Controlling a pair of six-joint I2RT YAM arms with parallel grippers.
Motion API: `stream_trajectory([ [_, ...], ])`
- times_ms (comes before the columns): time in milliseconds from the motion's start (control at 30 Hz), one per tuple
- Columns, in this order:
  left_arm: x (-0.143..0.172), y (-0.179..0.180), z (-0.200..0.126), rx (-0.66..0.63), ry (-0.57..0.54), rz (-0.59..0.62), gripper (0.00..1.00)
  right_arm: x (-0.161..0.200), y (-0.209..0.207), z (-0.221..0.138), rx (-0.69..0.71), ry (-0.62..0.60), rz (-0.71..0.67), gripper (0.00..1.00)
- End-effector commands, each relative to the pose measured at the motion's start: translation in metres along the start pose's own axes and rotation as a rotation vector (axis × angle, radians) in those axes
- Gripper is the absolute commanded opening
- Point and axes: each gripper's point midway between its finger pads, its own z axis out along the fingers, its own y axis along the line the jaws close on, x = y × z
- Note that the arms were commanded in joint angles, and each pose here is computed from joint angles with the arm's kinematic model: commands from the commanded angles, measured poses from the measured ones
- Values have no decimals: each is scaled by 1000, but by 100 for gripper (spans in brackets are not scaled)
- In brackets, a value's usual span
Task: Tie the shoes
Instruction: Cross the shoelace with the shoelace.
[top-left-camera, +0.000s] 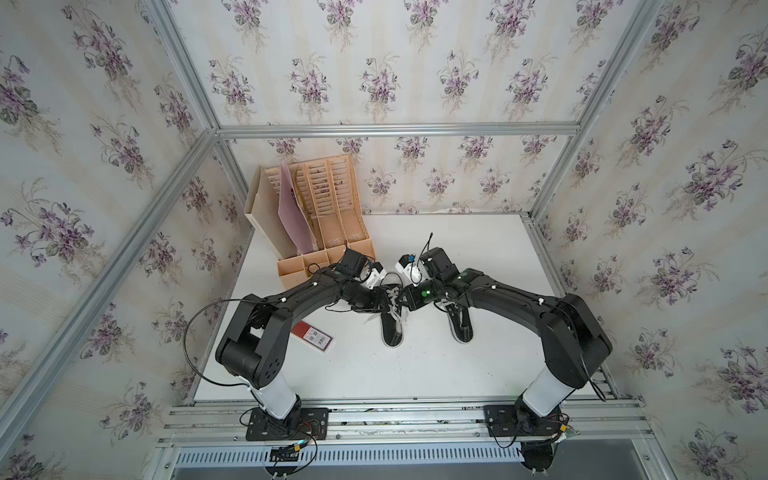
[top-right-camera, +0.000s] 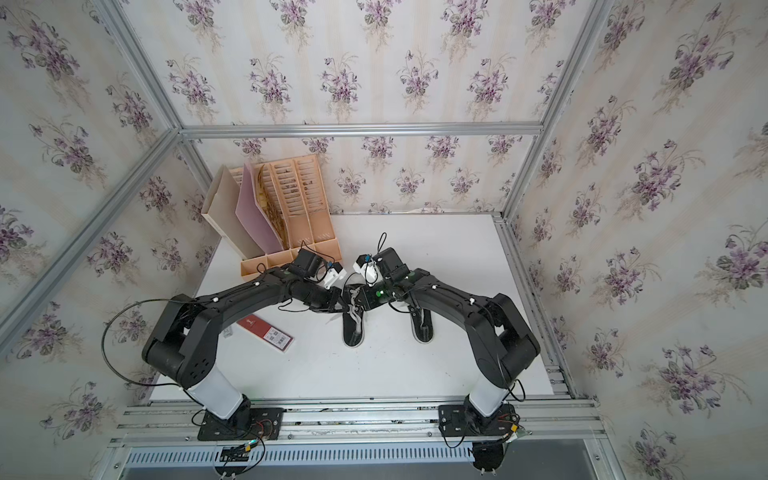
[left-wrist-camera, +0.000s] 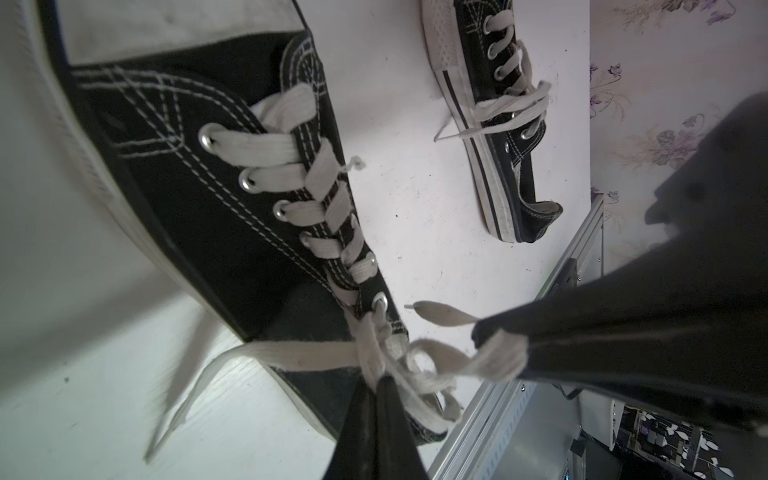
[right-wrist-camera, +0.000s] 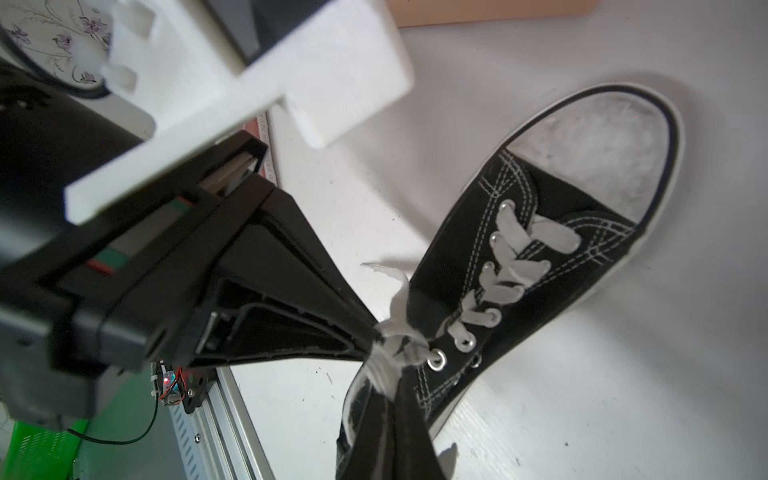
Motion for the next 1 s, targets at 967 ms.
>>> stream_trajectory([
  [967, 0, -9, -2, 16, -25, 29, 7, 36, -8, 39, -29, 99, 7, 0],
])
